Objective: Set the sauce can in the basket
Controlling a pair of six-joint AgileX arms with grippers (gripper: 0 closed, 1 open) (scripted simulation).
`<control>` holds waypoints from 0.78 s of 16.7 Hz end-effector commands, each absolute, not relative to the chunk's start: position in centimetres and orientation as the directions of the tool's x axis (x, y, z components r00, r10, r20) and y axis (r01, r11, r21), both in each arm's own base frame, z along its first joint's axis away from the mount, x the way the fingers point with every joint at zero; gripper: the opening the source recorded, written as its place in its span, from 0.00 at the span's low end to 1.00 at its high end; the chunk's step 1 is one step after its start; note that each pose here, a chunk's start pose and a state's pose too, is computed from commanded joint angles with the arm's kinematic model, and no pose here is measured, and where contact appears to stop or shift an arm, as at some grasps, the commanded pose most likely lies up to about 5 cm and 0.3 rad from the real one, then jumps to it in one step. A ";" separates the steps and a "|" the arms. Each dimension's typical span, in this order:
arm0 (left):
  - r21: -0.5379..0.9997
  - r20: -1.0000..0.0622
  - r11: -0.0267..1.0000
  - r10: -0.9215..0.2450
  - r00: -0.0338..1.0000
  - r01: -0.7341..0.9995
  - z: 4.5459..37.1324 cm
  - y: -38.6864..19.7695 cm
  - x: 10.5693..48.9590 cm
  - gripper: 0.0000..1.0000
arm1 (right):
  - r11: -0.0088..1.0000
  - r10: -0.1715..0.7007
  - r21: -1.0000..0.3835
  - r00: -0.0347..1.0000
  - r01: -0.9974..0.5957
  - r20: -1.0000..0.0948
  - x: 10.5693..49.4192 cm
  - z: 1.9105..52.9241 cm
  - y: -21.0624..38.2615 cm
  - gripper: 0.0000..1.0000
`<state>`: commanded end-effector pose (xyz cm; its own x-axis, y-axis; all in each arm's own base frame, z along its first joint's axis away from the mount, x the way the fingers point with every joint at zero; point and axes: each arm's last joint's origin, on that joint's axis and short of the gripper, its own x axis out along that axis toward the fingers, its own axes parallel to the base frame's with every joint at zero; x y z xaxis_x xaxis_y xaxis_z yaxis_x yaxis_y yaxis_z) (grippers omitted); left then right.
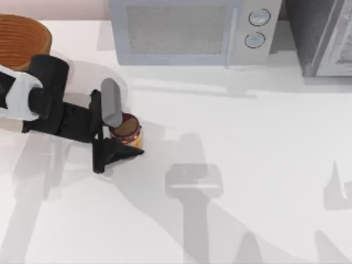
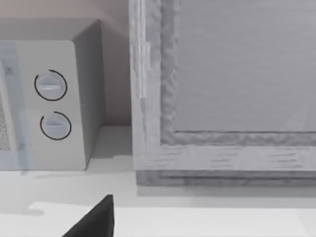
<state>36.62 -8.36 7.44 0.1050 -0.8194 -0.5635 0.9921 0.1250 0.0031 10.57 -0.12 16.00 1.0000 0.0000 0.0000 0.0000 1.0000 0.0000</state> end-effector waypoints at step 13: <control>0.183 -0.534 0.708 -0.511 0.674 0.682 25.0 -1.2 39.9 0.00 | 1.000 0.000 0.000 1.000 0.000 0.000 10.6 16.0 -0.1 1.00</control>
